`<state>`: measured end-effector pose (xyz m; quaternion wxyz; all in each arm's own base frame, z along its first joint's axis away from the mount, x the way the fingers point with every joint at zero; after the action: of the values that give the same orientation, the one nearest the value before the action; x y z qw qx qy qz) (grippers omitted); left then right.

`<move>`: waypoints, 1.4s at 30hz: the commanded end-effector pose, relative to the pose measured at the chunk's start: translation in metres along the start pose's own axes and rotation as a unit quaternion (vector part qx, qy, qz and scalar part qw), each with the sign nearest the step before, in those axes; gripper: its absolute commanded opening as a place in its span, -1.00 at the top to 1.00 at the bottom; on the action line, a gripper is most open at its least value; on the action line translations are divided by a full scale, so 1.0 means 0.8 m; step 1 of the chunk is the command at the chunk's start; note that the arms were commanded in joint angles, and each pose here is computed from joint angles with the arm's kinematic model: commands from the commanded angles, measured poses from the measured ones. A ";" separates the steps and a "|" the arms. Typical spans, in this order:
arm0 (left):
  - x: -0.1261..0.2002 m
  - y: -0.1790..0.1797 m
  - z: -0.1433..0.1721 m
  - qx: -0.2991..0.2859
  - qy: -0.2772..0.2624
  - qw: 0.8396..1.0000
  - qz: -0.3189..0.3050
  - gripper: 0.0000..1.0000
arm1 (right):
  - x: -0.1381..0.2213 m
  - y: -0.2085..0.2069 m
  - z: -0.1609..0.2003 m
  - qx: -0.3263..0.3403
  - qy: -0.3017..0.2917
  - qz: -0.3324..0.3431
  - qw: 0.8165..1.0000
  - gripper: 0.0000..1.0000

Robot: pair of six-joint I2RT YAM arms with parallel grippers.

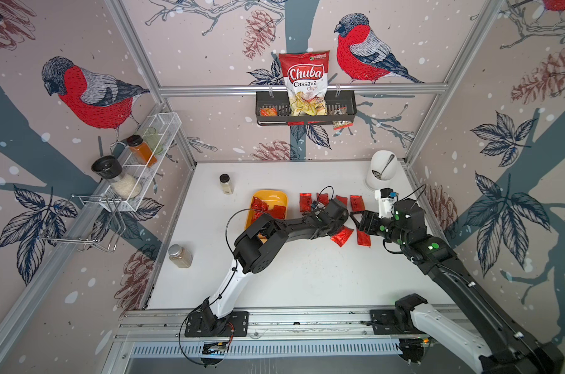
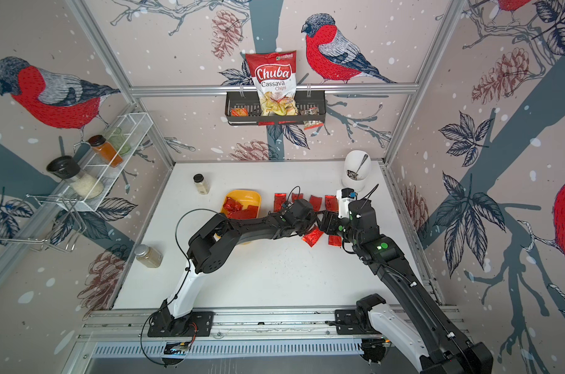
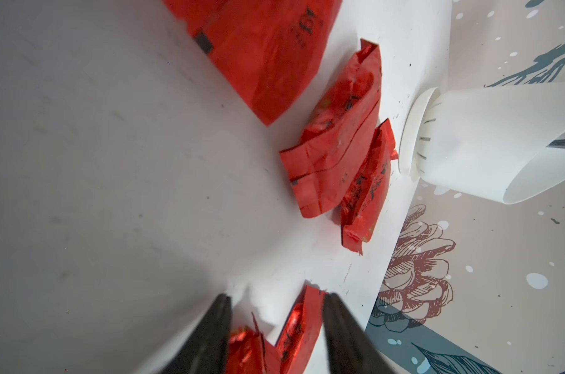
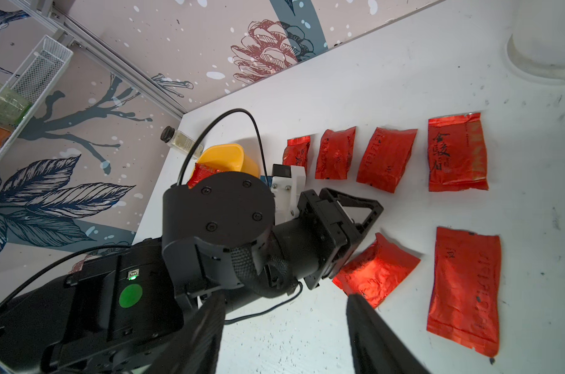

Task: Take the tea bags out of the storage box
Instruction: Place the tea bag at the center of the board, then adjust the tea bag at the center of the board.

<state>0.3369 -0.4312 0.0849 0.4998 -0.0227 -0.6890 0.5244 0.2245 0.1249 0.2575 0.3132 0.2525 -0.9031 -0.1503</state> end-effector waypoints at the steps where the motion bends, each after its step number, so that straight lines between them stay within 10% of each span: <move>1: 0.016 -0.023 -0.005 -0.017 -0.008 0.999 0.036 -0.30 | -0.001 -0.004 0.002 0.003 0.001 0.007 1.000 -0.33; 15: 0.217 -0.045 -0.082 -0.171 -0.161 0.971 0.053 -0.15 | -0.078 -0.018 0.067 -0.061 0.065 -0.025 0.996 -0.23; 25: 0.312 -0.020 -0.108 -0.286 -0.177 0.942 0.006 -0.25 | -0.174 0.008 0.100 -0.052 0.146 -0.013 0.988 -0.22; 42: 0.343 0.012 -0.136 -0.277 -0.191 0.942 0.007 -0.31 | -0.192 -0.011 0.131 -0.062 0.180 0.047 0.981 -0.24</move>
<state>0.2706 -0.1955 0.2553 0.3294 -0.0555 -0.8890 0.3133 0.2666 0.2192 0.0974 0.4968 0.2299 -0.8246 -0.1428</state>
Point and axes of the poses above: each gripper's point midway between its finger pads, its own x axis back along the fingers, its own y axis along the line the jaws close on, z = x × y, the point moved 6 cm from there along x, back along the fingers, and after that the axes turned 7 degrees about x, right-handed, at the moved point
